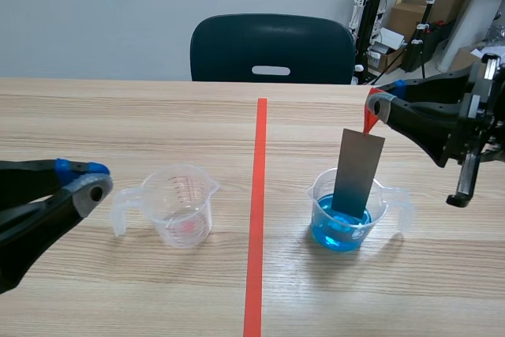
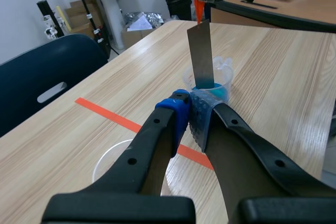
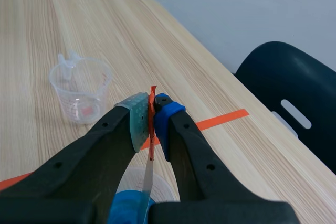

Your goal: Do the redox reaction experiment. raise the plate out of the solution

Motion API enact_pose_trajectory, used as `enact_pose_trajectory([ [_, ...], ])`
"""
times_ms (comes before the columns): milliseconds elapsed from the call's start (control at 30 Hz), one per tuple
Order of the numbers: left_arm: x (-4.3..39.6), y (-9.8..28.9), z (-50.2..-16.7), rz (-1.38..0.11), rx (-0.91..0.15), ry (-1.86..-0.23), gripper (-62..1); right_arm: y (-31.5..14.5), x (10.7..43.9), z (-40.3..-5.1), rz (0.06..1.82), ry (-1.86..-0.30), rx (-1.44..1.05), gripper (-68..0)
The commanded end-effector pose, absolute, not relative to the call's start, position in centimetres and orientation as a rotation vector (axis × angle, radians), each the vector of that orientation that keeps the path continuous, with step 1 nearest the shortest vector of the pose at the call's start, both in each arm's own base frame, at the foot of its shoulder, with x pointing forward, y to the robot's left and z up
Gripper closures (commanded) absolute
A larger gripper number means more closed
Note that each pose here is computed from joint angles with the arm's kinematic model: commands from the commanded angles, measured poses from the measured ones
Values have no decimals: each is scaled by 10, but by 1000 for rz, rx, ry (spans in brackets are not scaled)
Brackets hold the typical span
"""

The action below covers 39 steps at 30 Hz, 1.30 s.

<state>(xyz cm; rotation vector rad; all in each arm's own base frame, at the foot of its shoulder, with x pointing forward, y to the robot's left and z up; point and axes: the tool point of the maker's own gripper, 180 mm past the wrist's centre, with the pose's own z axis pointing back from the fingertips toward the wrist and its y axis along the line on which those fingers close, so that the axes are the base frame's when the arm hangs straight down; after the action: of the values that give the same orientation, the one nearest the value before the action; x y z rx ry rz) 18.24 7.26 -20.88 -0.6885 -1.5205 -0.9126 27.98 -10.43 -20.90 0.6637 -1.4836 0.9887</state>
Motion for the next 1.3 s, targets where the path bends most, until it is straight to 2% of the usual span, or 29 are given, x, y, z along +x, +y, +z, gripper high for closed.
enact_pose_trajectory([
  [0, 188, 64, -199, -910, -707, -1562, -23, -104, 282, -187, 1013, -1536, 675, -2],
  [267, 217, 41, -195, -857, -720, -1574, -23, -102, 274, -179, 1023, -1543, 676, -2],
  [500, 233, 25, -210, -843, -731, -1540, -23, -101, 270, -170, 1028, -1548, 660, -2],
  [867, 282, 29, -239, -704, -739, -1523, -26, -101, 265, -156, 1036, -1552, 634, -2],
  [1267, 294, -9, -230, -776, -838, -1531, -26, -101, 266, -142, 1049, -1543, 593, -2],
])
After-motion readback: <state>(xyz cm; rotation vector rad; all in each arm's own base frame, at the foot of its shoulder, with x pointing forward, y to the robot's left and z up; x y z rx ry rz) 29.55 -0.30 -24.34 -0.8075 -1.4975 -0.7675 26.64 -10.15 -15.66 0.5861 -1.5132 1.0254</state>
